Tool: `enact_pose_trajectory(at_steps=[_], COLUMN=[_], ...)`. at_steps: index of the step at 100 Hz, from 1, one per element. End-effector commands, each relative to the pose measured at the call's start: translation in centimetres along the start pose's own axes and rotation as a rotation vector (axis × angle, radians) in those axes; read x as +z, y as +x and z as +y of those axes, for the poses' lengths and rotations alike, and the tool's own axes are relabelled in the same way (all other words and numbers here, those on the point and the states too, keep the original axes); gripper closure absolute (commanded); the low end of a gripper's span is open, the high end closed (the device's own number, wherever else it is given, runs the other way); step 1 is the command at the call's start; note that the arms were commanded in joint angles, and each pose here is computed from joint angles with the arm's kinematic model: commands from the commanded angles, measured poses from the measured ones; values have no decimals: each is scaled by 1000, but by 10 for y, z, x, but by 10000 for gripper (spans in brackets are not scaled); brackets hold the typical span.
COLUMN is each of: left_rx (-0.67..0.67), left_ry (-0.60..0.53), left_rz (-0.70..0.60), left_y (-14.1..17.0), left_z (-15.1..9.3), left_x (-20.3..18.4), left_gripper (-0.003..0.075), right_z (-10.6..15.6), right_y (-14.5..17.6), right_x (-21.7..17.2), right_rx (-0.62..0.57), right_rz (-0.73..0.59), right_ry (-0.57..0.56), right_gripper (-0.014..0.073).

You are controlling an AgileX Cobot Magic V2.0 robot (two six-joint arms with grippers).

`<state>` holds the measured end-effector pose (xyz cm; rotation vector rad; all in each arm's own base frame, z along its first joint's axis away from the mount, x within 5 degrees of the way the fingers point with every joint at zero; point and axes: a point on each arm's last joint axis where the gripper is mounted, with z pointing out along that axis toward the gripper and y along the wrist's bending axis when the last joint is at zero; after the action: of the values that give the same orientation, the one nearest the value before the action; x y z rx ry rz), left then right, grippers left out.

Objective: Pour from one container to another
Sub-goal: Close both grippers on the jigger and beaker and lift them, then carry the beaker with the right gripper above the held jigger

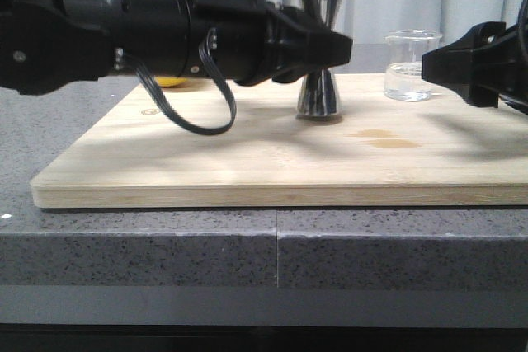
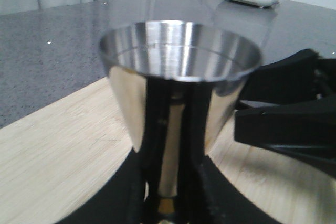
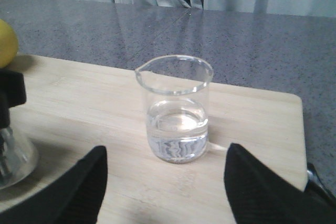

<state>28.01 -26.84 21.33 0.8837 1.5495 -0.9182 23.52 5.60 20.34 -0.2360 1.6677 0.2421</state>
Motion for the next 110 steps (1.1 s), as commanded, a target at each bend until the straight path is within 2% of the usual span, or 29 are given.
enact_pose_trajectory(at_steps=[1, 16, 75, 110], left_rx=[13, 56, 85, 85], left_ry=[62, 91, 143, 165], left_rz=[-170, -175, -178, -162], left_y=[-44, -52, -64, -62], left_z=[-13, -19, -28, -30], left_x=[-8, -13, -21, -21], left_gripper=[741, 741, 741, 741], right_z=[2, 2, -3, -4], right_y=[-18, -17, -33, -23], right_x=[5, 14, 41, 60], right_rx=[-14, -19, -43, -41], right_rz=[-138, -130, -116, -96], right_ry=[-21, -28, -23, -29], right_gripper=[160, 160, 160, 160])
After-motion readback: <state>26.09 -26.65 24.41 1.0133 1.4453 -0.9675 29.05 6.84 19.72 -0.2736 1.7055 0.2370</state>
